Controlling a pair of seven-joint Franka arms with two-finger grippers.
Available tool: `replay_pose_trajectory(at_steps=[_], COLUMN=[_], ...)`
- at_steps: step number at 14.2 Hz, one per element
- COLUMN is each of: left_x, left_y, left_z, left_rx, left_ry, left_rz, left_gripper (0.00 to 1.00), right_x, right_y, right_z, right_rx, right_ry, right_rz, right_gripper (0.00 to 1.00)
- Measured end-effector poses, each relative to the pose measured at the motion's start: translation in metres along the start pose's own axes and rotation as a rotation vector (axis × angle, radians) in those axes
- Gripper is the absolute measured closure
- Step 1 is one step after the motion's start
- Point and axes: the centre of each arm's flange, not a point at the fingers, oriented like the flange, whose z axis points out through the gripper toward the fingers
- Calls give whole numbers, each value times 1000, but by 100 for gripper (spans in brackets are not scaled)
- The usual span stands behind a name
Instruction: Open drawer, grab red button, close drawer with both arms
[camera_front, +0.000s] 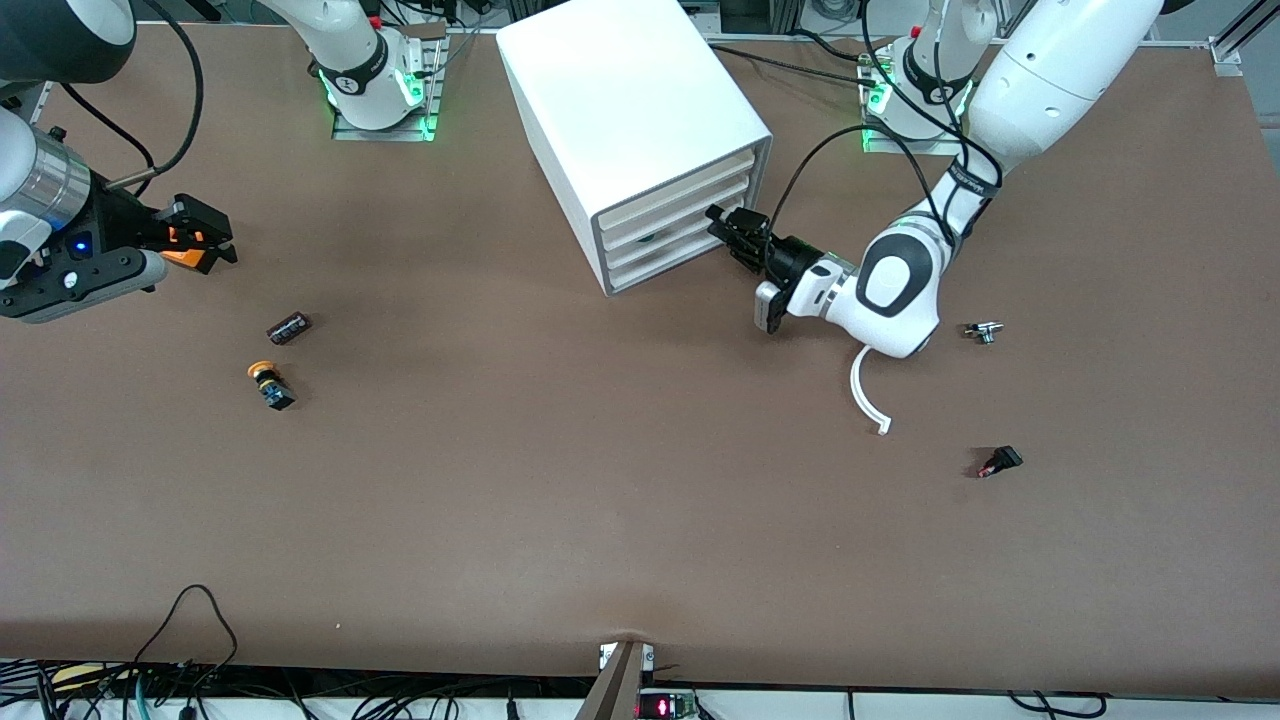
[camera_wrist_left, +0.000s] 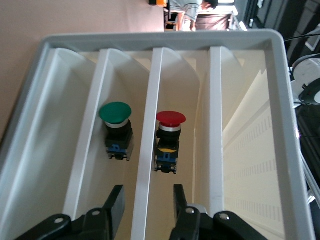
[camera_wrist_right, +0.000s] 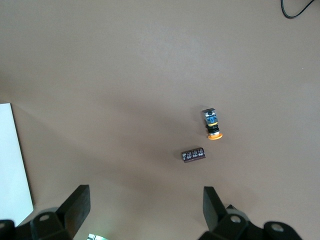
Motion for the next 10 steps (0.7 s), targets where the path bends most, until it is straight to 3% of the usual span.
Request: replay_pose_trajectory(at_steps=[6,10], left_x=[-13,-12], left_y=[-9,-9], left_z=[30,39], left_rx=[-58,-64], left_ry=[17,26], left_rz=[7,19], left_gripper=[55,62], right_x=[0,0], right_y=[-1,-1], right_z=[1,1], right_rx=[1,2], right_ry=[-3,-6], right_rz=[-1,-3], right_gripper=[0,0])
